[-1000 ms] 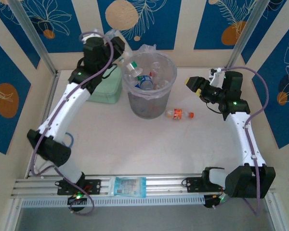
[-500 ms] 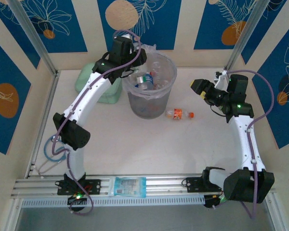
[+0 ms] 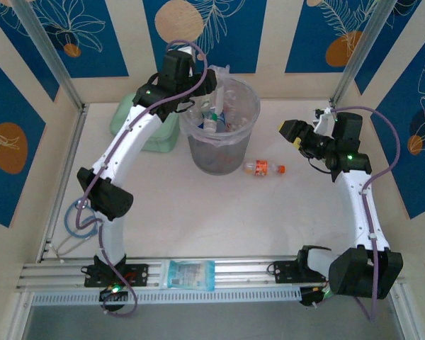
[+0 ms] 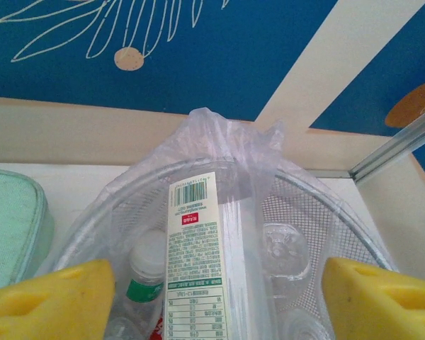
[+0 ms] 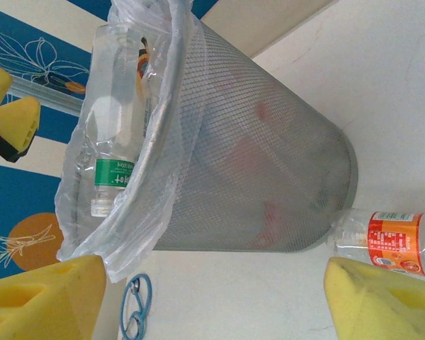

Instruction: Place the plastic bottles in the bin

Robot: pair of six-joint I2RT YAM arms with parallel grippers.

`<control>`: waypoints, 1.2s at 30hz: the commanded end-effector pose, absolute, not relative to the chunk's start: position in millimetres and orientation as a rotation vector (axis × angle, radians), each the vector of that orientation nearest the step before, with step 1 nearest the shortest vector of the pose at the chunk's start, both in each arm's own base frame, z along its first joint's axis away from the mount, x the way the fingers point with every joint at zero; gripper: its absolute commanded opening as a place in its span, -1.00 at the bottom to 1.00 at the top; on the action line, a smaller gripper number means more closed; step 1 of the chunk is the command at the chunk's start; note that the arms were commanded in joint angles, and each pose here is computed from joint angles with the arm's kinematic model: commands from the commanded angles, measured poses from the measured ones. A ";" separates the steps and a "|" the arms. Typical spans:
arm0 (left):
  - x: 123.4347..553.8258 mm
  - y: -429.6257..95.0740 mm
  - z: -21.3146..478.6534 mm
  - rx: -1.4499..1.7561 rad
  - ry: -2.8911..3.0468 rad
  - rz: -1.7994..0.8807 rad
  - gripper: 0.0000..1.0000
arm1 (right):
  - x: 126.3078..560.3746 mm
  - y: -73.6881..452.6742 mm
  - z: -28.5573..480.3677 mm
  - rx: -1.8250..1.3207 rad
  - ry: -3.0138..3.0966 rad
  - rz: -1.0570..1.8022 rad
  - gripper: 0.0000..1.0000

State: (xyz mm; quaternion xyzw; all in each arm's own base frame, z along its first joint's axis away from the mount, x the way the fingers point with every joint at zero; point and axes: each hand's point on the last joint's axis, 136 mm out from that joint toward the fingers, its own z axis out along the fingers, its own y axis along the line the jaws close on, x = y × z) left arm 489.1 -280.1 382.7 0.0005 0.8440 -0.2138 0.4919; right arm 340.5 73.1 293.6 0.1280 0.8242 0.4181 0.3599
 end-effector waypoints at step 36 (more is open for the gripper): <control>450.5 -263.9 392.7 0.078 1.917 -0.396 0.74 | 309.2 39.0 132.5 1.198 2.262 0.643 0.84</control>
